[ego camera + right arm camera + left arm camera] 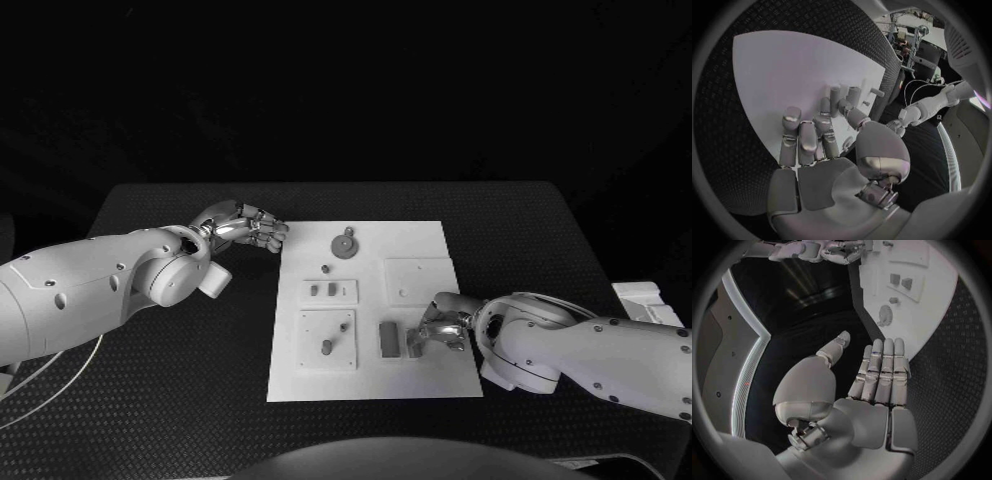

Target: Assemble the parts on the task board

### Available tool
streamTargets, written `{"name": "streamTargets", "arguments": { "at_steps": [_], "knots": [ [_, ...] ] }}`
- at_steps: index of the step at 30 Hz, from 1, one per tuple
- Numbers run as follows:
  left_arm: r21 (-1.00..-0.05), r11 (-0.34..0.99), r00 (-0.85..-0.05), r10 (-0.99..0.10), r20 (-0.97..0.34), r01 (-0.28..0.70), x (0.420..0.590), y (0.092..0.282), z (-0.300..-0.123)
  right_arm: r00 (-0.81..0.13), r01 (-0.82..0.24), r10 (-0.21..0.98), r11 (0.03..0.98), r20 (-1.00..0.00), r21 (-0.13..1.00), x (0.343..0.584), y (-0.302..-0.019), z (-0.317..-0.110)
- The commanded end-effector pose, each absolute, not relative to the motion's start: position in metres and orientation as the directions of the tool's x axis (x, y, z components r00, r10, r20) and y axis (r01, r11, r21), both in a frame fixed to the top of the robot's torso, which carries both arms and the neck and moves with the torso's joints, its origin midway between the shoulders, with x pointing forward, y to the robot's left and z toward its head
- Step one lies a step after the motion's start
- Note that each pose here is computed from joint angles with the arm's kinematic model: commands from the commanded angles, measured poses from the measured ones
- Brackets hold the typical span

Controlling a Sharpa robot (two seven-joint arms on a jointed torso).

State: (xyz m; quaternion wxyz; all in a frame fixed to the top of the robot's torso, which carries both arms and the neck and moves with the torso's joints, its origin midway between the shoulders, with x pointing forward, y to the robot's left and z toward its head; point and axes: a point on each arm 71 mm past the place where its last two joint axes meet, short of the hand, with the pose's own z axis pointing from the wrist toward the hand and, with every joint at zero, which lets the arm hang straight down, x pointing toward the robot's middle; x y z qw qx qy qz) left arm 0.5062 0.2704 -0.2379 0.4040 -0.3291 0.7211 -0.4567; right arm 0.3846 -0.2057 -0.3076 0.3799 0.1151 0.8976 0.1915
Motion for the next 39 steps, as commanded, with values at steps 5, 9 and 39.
{"name": "streamTargets", "arguments": {
  "at_steps": [5,9,39],
  "knots": [
    [-0.927,0.363,-0.471,-0.837,-0.278,-0.098,0.5057,0.2682,-0.2373,-0.699,0.074,0.352,0.901,-0.622,0.427,0.3829,-0.2065,-0.3124],
    [-0.927,0.363,-0.473,-0.836,-0.278,-0.098,0.5057,0.2677,-0.2373,-0.699,0.077,0.355,0.901,-0.622,0.428,0.3831,-0.2066,-0.3128],
    [-0.926,0.364,-0.476,-0.835,-0.277,-0.098,0.5053,0.2678,-0.2374,-0.698,0.067,0.350,0.900,-0.625,0.430,0.3830,-0.2071,-0.3124]
  ]
}}
